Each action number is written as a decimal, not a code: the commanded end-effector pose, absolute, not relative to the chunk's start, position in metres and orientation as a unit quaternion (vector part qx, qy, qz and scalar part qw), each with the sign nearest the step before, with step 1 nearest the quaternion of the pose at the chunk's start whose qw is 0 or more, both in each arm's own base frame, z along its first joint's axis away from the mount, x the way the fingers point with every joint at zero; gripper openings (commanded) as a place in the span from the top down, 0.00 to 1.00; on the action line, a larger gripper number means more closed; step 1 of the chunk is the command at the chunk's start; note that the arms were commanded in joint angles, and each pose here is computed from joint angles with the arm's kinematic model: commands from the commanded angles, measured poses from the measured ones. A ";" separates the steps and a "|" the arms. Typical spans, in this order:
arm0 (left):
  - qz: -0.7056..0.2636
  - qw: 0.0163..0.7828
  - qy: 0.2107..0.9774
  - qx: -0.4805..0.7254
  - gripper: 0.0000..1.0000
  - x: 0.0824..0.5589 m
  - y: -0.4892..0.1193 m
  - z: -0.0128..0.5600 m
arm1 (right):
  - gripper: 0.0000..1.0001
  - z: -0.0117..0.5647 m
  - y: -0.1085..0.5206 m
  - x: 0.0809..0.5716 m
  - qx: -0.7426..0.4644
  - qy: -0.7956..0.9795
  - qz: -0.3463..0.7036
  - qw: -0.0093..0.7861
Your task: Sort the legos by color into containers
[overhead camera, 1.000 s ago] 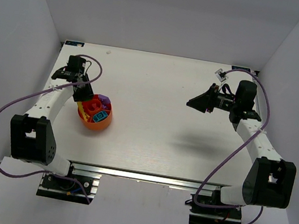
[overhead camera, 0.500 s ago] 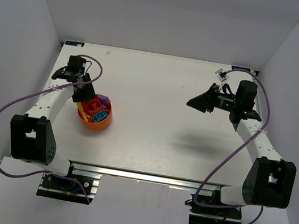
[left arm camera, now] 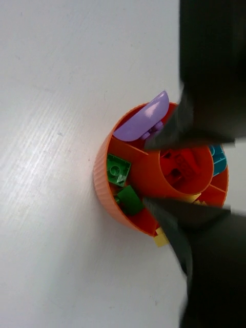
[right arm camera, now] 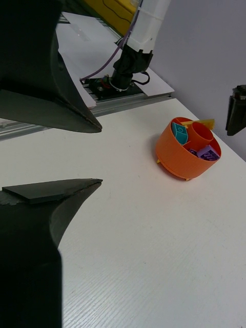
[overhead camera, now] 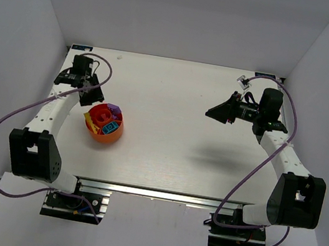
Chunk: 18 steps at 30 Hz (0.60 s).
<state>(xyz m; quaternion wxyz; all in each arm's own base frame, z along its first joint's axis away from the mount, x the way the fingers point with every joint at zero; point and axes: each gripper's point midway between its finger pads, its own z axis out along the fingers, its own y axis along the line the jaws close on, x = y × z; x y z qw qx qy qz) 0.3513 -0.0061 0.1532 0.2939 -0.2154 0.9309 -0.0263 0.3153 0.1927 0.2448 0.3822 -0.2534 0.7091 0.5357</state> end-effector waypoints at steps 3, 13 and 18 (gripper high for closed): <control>-0.071 0.414 0.895 -0.152 0.78 0.372 -0.015 0.236 | 0.53 0.244 0.192 0.318 -0.273 0.700 0.524 0.402; -0.365 0.537 0.745 0.155 0.02 0.297 -0.138 0.299 | 0.32 0.205 0.136 0.365 -0.240 0.810 0.279 0.457; -0.386 0.530 0.735 0.170 0.02 0.281 -0.146 0.275 | 0.24 0.189 0.105 0.356 -0.195 0.846 0.202 0.454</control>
